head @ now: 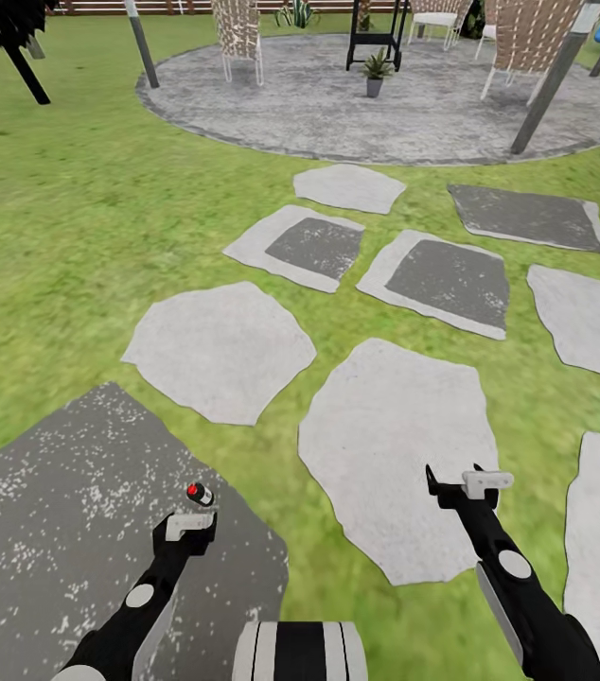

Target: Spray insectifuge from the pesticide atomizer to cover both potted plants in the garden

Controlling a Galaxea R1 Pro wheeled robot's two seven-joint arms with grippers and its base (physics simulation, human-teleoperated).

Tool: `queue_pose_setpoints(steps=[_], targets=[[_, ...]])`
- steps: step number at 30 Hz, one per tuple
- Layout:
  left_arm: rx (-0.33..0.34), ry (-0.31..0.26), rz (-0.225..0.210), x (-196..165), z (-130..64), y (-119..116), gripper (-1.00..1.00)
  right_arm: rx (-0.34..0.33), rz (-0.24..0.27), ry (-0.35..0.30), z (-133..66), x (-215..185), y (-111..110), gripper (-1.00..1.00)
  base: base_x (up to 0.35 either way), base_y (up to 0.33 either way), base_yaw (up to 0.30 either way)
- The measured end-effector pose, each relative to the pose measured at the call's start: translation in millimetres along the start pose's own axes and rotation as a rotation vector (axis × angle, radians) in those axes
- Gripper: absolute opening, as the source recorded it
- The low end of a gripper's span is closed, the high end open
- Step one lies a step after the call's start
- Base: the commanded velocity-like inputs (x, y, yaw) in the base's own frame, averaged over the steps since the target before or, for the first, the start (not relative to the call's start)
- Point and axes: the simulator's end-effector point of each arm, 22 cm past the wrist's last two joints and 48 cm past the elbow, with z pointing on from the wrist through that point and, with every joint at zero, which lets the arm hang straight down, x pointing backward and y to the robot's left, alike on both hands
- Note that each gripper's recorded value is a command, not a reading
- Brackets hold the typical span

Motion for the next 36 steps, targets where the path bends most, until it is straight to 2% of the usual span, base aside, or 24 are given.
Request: queue_pose_setpoints(steps=[16,26,36], targets=[[-0.009,-0.001,-0.005,0,-0.4,4,1.0,-0.001,-0.002,0.001,-0.2,0,0,1.0,0.1,0.013,0.0],[-0.004,-0.001,-0.001,1,-0.5,2,1.0,-0.001,-0.001,0.001,0.0,0,0,1.0,0.016,0.005,0.0],[-0.002,0.049,0.0,31,3.7,1,1.0,-0.006,-0.005,0.052,3.7,31,4,1.0,0.0,0.0,0.0]])
